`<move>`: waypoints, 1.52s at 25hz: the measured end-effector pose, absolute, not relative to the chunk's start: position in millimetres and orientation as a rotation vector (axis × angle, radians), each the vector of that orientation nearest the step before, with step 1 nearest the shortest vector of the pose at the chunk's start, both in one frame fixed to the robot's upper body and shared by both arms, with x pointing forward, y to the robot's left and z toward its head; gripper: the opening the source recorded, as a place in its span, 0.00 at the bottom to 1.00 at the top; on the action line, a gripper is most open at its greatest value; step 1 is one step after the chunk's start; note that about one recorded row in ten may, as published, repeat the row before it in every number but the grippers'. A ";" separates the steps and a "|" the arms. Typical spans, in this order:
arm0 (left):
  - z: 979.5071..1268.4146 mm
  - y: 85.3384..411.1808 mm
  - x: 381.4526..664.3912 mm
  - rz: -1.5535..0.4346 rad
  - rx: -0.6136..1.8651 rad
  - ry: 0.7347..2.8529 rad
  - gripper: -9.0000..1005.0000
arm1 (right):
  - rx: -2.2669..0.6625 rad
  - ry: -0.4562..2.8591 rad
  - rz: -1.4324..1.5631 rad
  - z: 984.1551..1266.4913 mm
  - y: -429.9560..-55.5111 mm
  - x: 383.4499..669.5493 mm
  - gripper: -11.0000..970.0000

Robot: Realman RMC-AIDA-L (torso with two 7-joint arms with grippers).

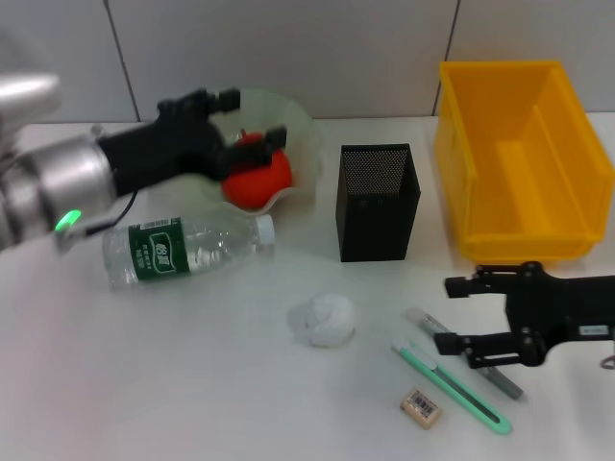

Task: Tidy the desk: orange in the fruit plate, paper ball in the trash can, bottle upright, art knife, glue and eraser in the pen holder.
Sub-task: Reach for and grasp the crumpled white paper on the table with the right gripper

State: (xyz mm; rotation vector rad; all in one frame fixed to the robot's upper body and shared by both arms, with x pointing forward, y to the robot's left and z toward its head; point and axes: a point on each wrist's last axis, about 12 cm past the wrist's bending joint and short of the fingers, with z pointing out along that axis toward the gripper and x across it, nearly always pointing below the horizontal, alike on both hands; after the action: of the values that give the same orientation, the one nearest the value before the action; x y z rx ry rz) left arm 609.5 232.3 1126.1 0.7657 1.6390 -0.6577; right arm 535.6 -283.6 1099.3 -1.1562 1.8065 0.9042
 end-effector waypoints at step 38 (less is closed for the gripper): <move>1049.0 286.8 477.3 -0.954 0.809 1.675 0.85 | -1.248 1.737 0.690 1047.7 -199.3 561.4 0.81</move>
State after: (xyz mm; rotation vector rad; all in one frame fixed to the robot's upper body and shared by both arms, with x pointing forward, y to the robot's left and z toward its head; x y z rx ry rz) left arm 477.3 286.8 1049.0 0.8092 1.6746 -0.9536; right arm 561.4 -199.3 1047.7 -1.2480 1.7367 0.6904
